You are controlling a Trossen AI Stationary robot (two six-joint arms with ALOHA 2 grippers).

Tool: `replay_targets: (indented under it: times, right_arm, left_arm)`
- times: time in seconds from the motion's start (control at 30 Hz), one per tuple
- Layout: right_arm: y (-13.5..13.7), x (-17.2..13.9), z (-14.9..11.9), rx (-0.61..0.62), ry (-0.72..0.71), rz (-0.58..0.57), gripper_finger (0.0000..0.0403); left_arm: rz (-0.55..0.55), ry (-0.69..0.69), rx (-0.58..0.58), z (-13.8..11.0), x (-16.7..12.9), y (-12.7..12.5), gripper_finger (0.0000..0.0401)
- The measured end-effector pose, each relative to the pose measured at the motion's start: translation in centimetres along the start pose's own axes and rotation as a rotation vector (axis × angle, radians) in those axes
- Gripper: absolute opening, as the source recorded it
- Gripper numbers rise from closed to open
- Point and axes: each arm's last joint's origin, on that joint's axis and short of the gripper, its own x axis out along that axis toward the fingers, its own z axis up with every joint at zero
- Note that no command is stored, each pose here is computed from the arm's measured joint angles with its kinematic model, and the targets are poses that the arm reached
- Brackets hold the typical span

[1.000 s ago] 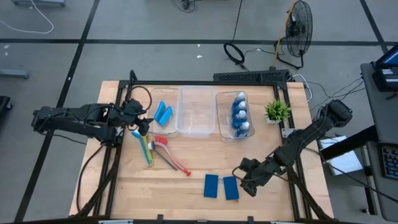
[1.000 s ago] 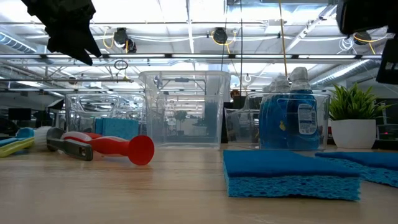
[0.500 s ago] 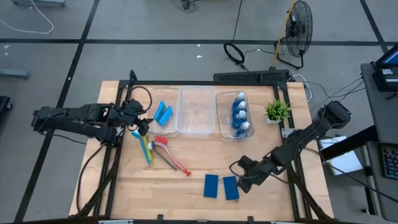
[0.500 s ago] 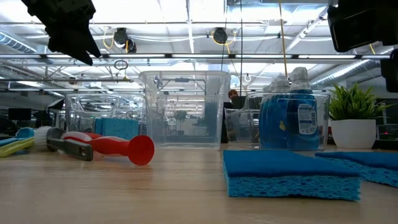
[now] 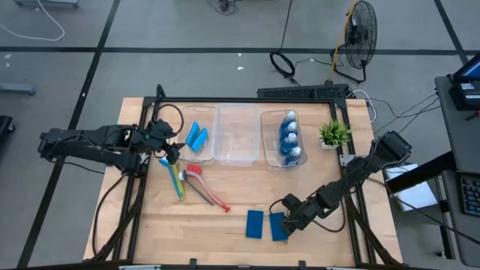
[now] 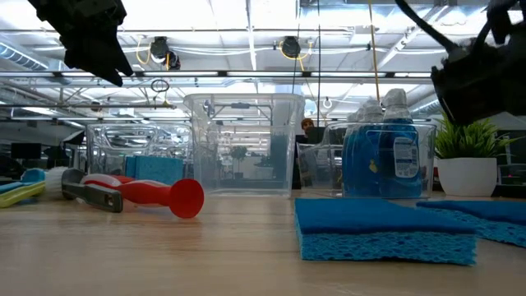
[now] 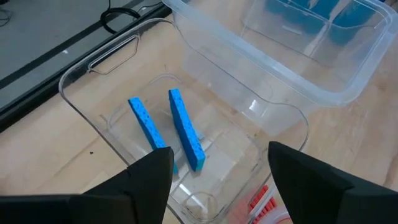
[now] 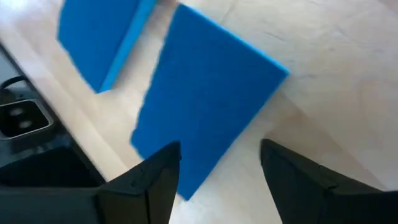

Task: Pick & Place Kitchen Sink Supplies
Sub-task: Put the blue sponge into the left transparent bin

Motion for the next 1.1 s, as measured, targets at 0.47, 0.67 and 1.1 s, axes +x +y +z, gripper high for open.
replay_targets:
  times: [0.47,0.67,1.1]
  right_arm:
    - [-1.2,1.1,0.2,0.065,0.02,-0.115,0.0189]
    - [-1.5,1.1,0.6,0.069,0.038,-0.142,0.0137]
    - [-2.0,1.1,1.5,0.088,0.024,-0.189,0.0027]
  left_arm:
    - [-0.001,0.0,-0.006,0.0,0.0,0.0,0.0267]
    - [-0.002,-0.001,-0.025,0.0,0.0,0.0,0.0267]
    - [-0.009,0.004,-0.035,0.0,0.0,0.0,0.0267]
